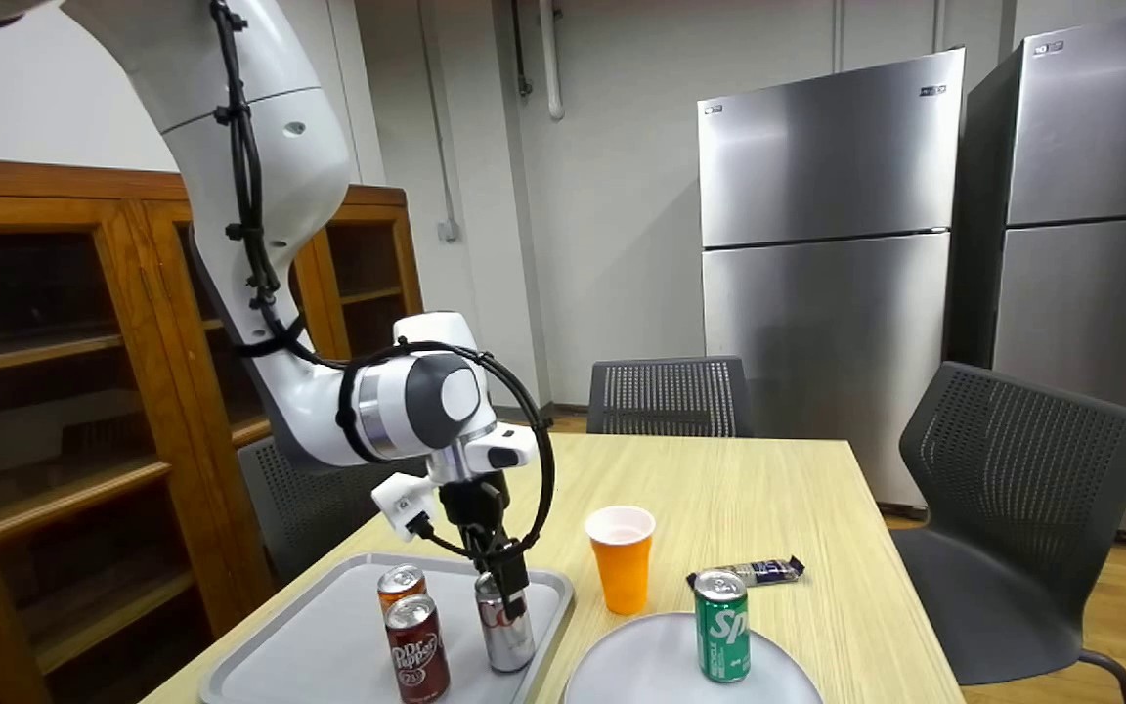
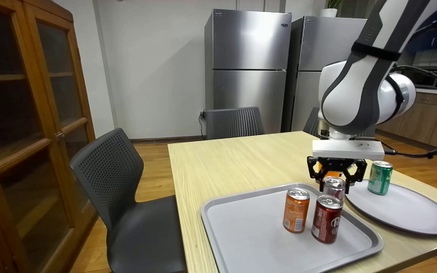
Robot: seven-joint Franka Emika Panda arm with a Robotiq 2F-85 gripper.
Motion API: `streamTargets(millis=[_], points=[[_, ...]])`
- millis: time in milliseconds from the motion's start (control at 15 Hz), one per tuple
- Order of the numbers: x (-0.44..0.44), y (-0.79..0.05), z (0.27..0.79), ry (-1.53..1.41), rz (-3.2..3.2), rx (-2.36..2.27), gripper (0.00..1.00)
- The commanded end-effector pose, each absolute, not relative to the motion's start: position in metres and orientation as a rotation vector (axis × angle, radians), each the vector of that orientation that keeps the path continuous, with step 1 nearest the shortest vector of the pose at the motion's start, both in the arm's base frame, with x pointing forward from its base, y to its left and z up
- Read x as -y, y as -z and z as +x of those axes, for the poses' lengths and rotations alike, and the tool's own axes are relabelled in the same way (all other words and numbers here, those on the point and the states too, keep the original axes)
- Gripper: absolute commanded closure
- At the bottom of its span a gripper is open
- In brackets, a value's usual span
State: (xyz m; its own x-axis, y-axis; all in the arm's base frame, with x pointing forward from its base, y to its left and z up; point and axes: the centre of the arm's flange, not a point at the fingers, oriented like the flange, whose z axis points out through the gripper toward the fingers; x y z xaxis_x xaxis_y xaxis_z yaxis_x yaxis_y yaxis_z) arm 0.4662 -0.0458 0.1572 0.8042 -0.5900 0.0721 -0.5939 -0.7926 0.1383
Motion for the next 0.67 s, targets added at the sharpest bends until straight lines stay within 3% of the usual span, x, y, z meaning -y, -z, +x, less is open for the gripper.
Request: streamTargets(millis=[0, 600], points=[[0.051, -0.176, 0.468, -0.085, 2.829, 0.938, 0.61], [0.094, -0.201, 0.471, -0.152, 2.805, 0.955, 0.61]])
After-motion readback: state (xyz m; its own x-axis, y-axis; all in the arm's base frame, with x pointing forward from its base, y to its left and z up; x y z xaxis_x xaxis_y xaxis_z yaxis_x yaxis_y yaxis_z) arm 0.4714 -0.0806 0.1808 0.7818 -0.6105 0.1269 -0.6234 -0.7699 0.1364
